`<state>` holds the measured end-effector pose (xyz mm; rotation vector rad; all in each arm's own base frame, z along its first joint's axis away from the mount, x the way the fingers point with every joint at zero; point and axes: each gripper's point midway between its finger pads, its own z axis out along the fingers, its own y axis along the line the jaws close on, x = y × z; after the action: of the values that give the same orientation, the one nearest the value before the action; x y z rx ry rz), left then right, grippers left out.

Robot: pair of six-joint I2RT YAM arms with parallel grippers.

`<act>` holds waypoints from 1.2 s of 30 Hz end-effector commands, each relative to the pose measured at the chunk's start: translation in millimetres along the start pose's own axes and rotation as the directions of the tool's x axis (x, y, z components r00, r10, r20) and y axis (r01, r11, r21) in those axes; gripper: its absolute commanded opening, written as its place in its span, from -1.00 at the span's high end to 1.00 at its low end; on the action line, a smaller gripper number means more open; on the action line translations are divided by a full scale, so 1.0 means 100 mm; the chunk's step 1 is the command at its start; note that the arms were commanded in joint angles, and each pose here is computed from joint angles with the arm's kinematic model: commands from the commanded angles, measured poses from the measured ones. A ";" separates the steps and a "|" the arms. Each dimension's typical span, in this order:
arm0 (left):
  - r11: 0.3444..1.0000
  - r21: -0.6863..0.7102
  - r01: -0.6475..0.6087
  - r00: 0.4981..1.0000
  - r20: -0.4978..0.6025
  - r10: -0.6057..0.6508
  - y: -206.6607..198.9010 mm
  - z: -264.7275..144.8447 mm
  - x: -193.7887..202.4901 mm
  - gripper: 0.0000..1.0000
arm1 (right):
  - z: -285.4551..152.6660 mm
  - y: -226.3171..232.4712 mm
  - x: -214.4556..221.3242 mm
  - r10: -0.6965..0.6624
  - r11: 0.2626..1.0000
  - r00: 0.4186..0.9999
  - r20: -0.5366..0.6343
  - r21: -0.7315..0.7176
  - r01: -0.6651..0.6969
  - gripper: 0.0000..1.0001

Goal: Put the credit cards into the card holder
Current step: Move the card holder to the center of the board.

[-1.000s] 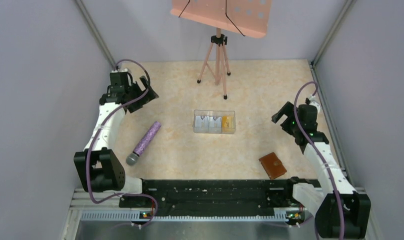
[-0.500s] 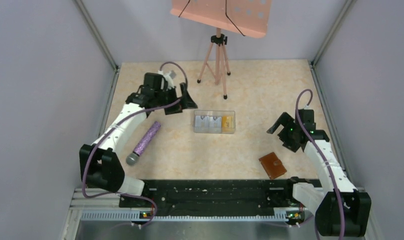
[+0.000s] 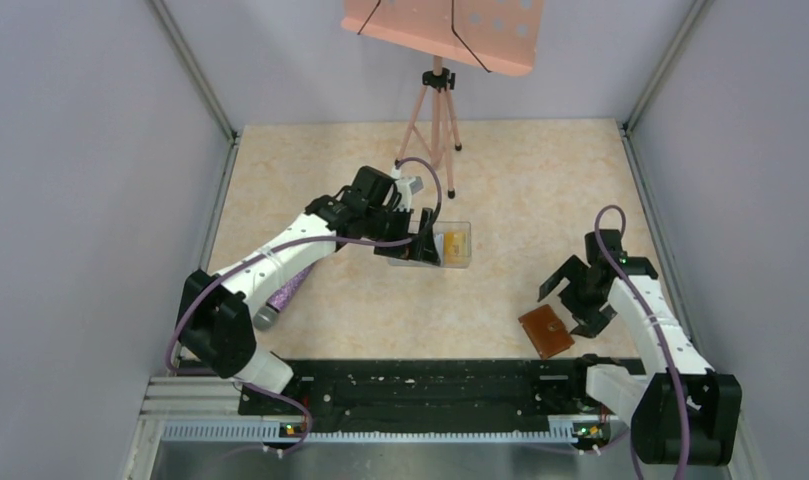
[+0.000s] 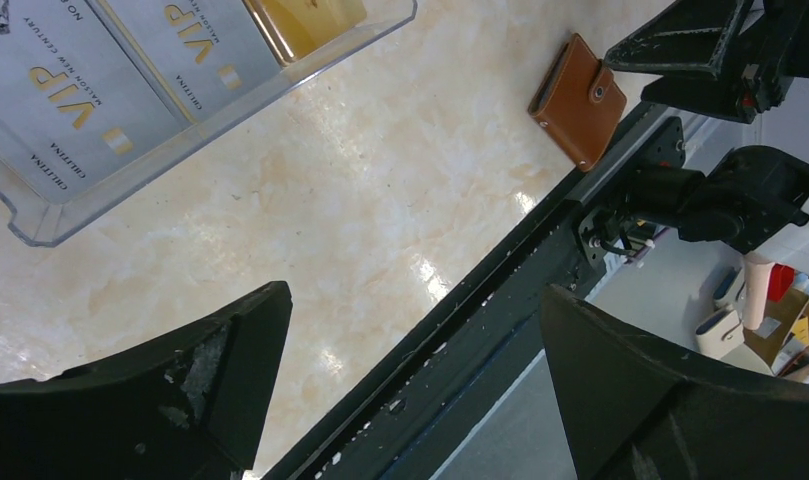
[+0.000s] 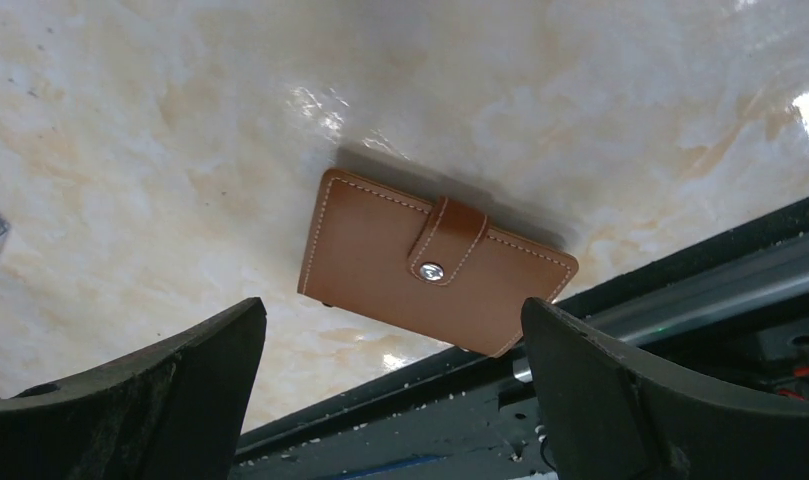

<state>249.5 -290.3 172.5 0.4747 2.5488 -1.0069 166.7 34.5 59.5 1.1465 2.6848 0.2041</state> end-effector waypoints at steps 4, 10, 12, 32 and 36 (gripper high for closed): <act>0.997 -0.020 -0.071 0.995 0.068 0.072 -0.05 -0.13 -0.19 -0.98 | 0.10 -0.26 0.19 0.139 0.985 0.987 -0.080 0.119 -0.129 -0.97; 0.996 -0.047 -0.080 0.994 0.076 0.083 -0.01 -0.15 -0.19 -0.98 | 0.19 -0.32 0.22 0.168 0.977 0.981 -0.094 0.150 -0.153 -0.97; 0.994 -0.062 -0.086 0.992 0.082 0.091 0.01 -0.17 -0.20 -0.98 | 0.23 -0.29 0.23 0.177 0.977 0.979 -0.103 0.139 -0.162 -0.97; 0.980 -0.166 -0.109 0.991 0.062 0.120 0.18 -0.19 -0.26 -0.98 | 0.58 0.63 0.05 -0.177 0.984 0.962 -0.208 -0.027 0.175 -0.56; 0.978 -0.176 -0.108 0.992 0.051 0.118 0.21 -0.19 -0.24 -0.98 | 0.62 0.78 0.04 -0.344 0.936 0.919 -0.190 0.004 0.351 -0.55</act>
<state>268.2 -267.1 172.0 0.5096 2.5308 -0.7607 205.4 89.3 18.1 0.9699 3.0273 0.2970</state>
